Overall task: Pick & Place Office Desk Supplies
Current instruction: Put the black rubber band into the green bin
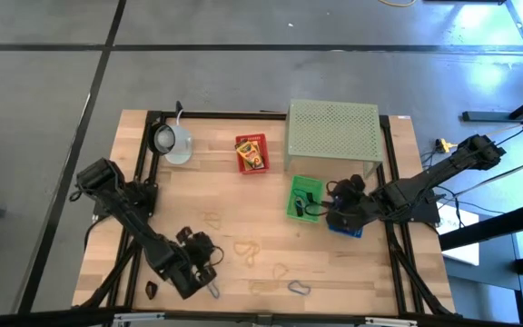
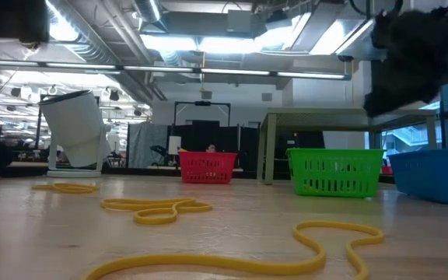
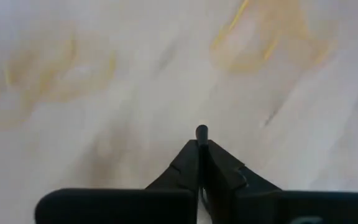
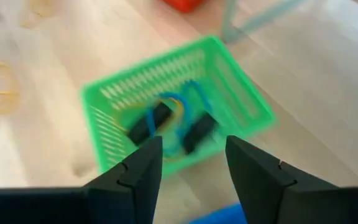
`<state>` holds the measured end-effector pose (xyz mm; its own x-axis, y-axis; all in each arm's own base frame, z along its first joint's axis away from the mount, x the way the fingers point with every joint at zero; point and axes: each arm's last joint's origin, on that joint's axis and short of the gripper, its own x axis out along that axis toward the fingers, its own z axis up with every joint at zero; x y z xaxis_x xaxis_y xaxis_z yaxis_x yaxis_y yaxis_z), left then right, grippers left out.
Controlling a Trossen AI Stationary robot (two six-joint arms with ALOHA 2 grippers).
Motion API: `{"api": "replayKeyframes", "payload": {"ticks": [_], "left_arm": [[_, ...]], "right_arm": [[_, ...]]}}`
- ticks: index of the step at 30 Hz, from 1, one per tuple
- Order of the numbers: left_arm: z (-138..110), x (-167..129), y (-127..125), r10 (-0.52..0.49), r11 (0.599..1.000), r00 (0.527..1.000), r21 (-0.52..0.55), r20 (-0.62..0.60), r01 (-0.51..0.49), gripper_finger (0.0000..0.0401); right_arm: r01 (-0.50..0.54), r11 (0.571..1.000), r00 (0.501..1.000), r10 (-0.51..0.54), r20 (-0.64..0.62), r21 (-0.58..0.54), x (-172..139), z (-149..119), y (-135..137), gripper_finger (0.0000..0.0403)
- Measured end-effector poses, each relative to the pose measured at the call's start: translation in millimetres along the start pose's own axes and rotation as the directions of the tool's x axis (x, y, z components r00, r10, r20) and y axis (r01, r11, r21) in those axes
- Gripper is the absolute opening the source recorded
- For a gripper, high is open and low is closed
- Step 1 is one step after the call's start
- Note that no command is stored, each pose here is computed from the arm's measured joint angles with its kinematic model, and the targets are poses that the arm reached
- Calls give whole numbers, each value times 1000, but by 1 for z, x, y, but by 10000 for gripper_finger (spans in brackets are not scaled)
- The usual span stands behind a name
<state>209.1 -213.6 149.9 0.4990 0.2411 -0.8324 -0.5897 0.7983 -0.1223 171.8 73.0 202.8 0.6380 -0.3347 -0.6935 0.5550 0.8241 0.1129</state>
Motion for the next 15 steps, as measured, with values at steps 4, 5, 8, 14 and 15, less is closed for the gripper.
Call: {"api": "replayKeyframes", "payload": {"ticks": [4,5,8,14,15], "left_arm": [[16,-6,-5,-35,998,963,67,267,17,5],[23,-7,-6,-38,997,940,79,338,12,6],[40,-8,-13,-39,994,865,108,500,-18,8],[87,2,-24,-36,985,783,155,621,-78,11],[96,4,-26,-61,983,785,174,617,-61,11]], "right_arm": [[-96,995,992,99,77,-38,-1,9,11,173],[-122,991,987,126,101,-46,-1,11,14,172],[-195,979,962,202,182,-54,-4,20,23,169],[-260,964,905,263,335,-56,-8,37,35,169],[-262,963,902,270,337,-70,-7,37,35,169]]}}
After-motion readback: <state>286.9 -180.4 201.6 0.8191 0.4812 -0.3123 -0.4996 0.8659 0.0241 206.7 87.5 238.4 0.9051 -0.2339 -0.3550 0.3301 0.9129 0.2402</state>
